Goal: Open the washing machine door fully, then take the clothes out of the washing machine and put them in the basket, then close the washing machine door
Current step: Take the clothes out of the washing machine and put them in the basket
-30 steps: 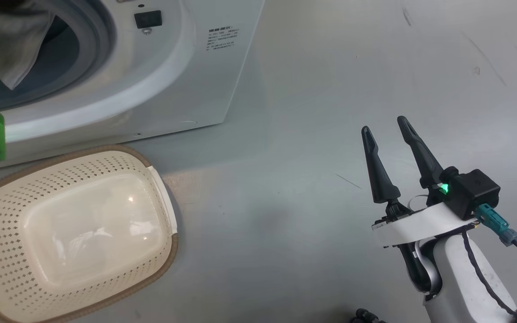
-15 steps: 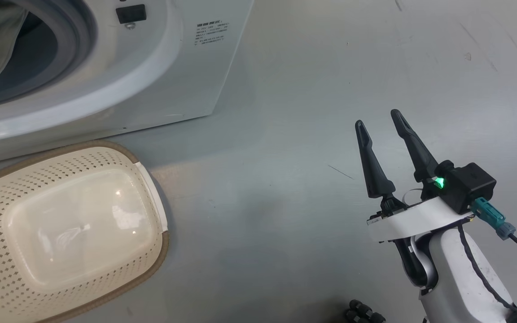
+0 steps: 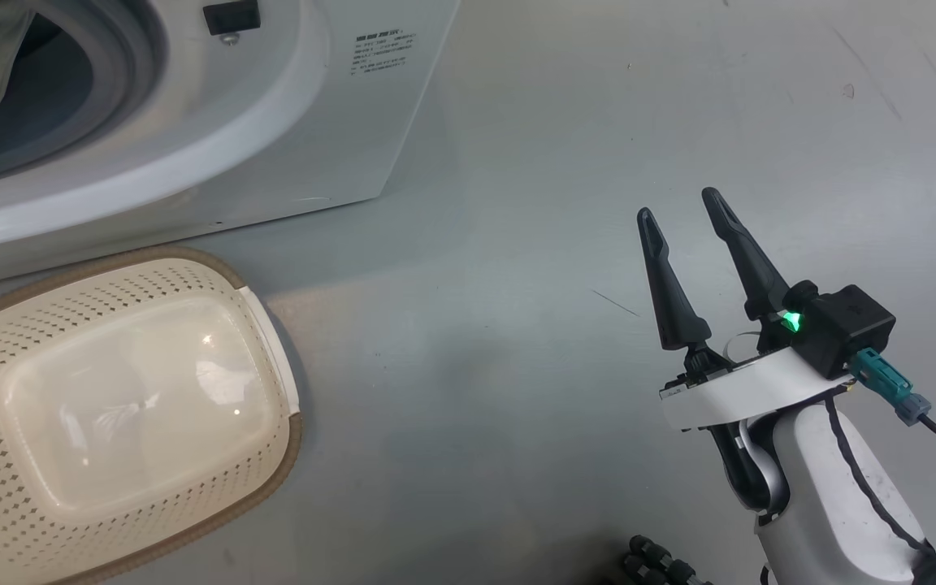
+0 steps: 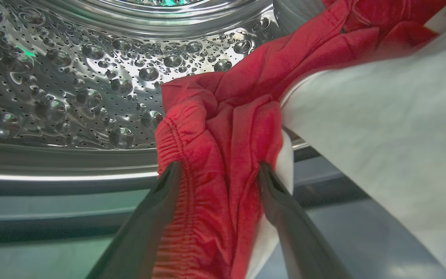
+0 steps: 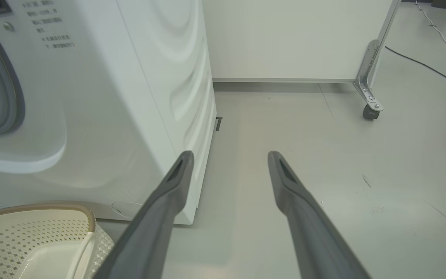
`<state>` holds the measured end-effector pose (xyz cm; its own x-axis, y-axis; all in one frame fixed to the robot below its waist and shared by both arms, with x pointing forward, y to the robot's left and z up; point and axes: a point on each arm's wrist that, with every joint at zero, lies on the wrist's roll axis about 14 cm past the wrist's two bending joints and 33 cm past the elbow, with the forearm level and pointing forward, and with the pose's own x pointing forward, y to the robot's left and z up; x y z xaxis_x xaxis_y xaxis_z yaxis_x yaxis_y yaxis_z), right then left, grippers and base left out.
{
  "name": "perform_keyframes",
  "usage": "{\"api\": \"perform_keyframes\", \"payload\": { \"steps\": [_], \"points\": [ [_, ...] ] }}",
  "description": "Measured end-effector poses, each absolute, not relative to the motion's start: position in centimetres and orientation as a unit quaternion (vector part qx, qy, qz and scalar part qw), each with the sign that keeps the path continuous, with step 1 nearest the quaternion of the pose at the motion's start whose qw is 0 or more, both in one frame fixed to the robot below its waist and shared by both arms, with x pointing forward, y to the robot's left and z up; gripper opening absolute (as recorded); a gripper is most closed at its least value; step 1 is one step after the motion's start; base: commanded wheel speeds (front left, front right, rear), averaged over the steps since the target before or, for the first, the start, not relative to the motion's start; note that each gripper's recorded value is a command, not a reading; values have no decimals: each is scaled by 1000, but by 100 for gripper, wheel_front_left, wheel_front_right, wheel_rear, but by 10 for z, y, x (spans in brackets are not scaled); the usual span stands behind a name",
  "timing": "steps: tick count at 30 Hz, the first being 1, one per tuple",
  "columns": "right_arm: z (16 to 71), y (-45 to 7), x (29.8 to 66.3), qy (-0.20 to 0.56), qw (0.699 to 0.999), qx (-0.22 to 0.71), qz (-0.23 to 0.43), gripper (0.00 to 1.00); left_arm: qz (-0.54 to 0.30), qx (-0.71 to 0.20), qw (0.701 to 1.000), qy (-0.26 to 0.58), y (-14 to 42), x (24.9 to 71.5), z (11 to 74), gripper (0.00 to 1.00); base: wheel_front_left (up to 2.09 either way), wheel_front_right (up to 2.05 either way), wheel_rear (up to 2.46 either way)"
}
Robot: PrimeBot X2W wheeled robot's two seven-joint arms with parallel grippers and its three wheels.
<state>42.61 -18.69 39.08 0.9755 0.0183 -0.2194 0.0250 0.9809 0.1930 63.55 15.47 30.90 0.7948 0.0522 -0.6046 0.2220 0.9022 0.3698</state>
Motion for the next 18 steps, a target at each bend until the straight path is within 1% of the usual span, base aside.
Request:
{"api": "perform_keyframes", "payload": {
  "steps": [5,6,7,8,18],
  "points": [
    [391,-186,429,109,989,97,2,100,-41,212,921,324,156,640,308,100,0,0,0],
    [390,-186,429,110,989,97,2,100,-40,211,921,326,156,640,307,59,0,0,0],
    [390,-187,429,111,989,97,1,100,-39,209,920,328,155,641,307,3,0,0,0],
    [389,-187,429,111,989,97,1,100,-39,208,920,329,154,641,306,0,0,0,0],
    [392,-187,433,105,990,97,1,100,-43,198,924,325,149,639,306,0,0,0,0]
  ]
}}
